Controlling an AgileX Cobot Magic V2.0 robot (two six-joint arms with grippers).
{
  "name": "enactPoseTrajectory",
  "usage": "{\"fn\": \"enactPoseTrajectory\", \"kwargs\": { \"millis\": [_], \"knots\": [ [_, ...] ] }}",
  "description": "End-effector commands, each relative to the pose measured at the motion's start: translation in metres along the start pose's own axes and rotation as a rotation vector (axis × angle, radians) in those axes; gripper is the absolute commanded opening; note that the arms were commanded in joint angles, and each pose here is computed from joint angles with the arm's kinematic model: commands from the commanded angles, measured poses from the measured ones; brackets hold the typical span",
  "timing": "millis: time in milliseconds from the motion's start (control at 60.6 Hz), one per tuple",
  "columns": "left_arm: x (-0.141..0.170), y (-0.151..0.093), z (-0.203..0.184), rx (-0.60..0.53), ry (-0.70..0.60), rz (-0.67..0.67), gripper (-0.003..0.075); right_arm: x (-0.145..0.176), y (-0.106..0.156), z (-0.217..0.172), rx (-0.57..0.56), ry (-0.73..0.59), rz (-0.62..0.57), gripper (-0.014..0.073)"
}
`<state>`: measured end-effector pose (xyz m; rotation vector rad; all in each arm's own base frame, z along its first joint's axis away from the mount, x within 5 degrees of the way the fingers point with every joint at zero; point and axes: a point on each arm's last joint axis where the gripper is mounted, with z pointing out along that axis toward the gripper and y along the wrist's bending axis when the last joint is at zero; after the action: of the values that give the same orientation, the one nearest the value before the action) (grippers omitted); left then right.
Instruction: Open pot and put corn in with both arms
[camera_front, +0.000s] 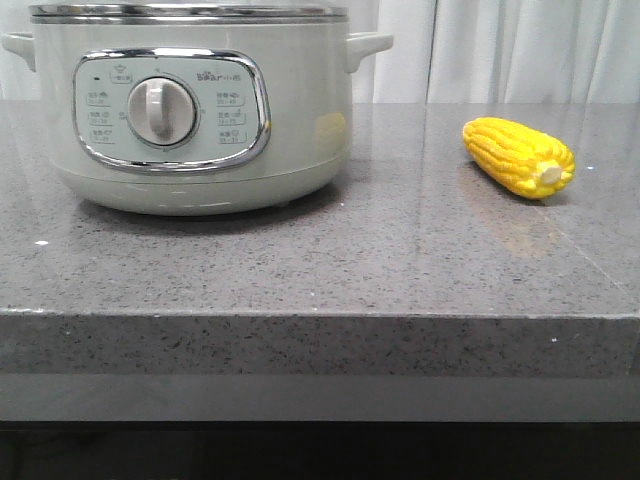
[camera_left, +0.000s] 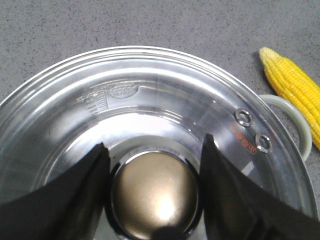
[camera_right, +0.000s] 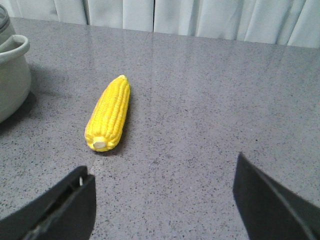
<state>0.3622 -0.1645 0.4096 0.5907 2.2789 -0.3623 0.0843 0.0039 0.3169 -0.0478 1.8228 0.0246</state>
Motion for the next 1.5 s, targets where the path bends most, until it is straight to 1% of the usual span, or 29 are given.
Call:
{"fn": "enactPoseTrajectory", "kwargs": {
  "millis": [0,198,330,478,627,825,1105,1303,1485],
  "knots": [
    [-0.025,-0.009,-0.046,0.003,-0.207,0.011,0.0204,-0.017,-0.001,-0.002,0.014,-0.095,-0.01,0.0582],
    [-0.031,-0.014,-0.079,-0.001,-0.291,0.024,0.0204,-0.017,-0.001,-0.002,0.014,-0.095,-0.01,0.0582],
    [-0.029,-0.018,-0.096,0.002,-0.297,0.03,0.0204,-0.018,-0.001,-0.002,0.015,-0.101,-0.01,0.0582],
    [-0.019,-0.022,-0.117,0.0,-0.302,0.053,0.0204,-0.018,-0.001,-0.002,0.014,-0.097,-0.01,0.0582],
    [0.002,-0.026,-0.135,-0.001,-0.29,0.057,0.02,-0.018,-0.001,-0.001,0.014,-0.094,-0.009,0.0582],
    [0.044,-0.03,-0.155,-0.005,-0.287,0.047,0.02,-0.017,-0.002,0.007,0.015,-0.068,-0.008,0.0582],
    [0.123,-0.038,-0.183,-0.001,-0.307,0.029,0.02,-0.018,-0.004,0.029,0.021,-0.03,-0.003,0.0582],
    [0.177,-0.045,-0.201,0.012,-0.324,0.023,0.02,-0.015,-0.006,0.053,0.025,0.02,0.005,0.0582],
    [0.213,-0.049,-0.212,0.027,-0.35,0.007,0.02,-0.016,-0.006,0.081,0.014,0.101,0.057,0.0582]
  ]
}}
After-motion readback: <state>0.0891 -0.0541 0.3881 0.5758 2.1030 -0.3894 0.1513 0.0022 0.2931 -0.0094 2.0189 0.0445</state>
